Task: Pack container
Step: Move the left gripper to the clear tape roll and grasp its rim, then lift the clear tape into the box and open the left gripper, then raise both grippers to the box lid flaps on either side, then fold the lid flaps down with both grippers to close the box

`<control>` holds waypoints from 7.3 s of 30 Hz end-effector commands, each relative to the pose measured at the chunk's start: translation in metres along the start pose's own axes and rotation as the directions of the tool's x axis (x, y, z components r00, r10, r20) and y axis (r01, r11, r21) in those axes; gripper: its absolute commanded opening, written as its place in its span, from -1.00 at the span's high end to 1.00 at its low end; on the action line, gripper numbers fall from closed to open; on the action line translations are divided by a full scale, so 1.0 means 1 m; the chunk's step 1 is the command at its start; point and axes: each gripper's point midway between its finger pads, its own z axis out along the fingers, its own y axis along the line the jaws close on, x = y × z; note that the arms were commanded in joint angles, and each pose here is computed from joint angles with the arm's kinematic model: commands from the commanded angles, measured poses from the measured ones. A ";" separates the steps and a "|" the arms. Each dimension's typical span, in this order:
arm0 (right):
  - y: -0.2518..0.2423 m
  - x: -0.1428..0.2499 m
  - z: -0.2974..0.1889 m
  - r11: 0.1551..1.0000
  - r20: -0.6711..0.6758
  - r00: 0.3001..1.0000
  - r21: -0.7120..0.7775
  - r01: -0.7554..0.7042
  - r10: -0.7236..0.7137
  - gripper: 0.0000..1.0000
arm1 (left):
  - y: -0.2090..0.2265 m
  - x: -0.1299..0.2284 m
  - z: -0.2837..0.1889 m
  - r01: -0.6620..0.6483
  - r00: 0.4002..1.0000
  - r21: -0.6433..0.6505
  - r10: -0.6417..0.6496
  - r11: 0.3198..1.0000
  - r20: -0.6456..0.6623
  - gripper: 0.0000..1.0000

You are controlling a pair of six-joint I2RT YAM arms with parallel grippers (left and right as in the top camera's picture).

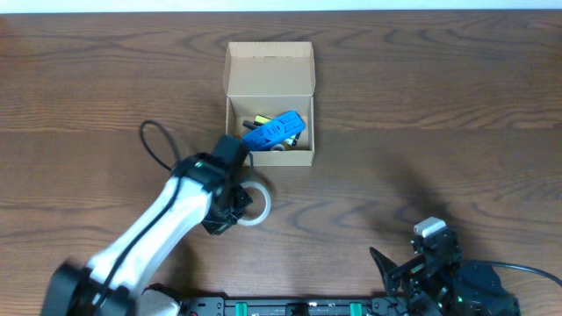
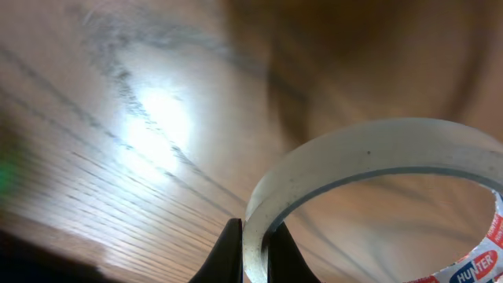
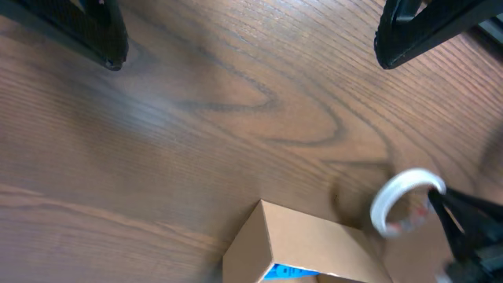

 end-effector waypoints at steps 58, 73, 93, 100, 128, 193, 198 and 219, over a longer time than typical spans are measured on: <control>-0.002 -0.001 -0.001 1.000 0.009 1.000 0.012 -0.015 0.015 -0.99 | -0.153 -0.137 -0.049 -0.765 0.590 -0.138 0.770 0.629 0.243 0.83; 0.006 -0.017 -0.002 0.999 0.072 0.997 -0.033 -0.016 0.018 -0.99 | -0.160 -0.141 -0.031 -0.773 0.574 -0.159 0.783 0.615 0.239 -0.09; 0.041 -0.109 0.012 0.964 0.213 0.956 -0.212 -0.157 0.203 -0.99 | -0.183 -0.140 -0.105 -0.771 0.564 -0.140 0.768 0.621 0.304 -0.91; 0.032 -0.170 0.046 0.977 0.075 0.977 -0.099 -0.190 0.197 -0.99 | -0.190 -0.155 -0.155 -0.735 0.580 -0.124 0.713 0.667 0.395 -0.91; -0.097 -0.281 0.220 0.980 -0.086 0.991 0.178 -0.089 0.106 0.98 | -0.132 -0.299 -0.136 -0.415 0.867 0.237 0.303 0.879 0.396 0.89; -0.043 -0.216 0.382 0.776 -0.239 0.887 -0.429 -0.461 0.395 0.97 | -0.212 -0.269 -0.038 -0.230 0.910 0.831 0.414 0.507 -0.001 0.90; -0.034 -0.232 0.357 0.805 -0.216 0.918 -0.442 -0.396 0.333 0.97 | -0.198 -0.259 -0.043 -0.328 0.887 0.729 0.461 0.601 0.019 0.89; 0.026 -0.230 0.273 0.934 -0.300 0.948 -0.297 -0.197 0.104 0.98 | -0.139 -0.222 -0.086 -0.460 0.844 0.378 0.528 0.803 -0.097 0.89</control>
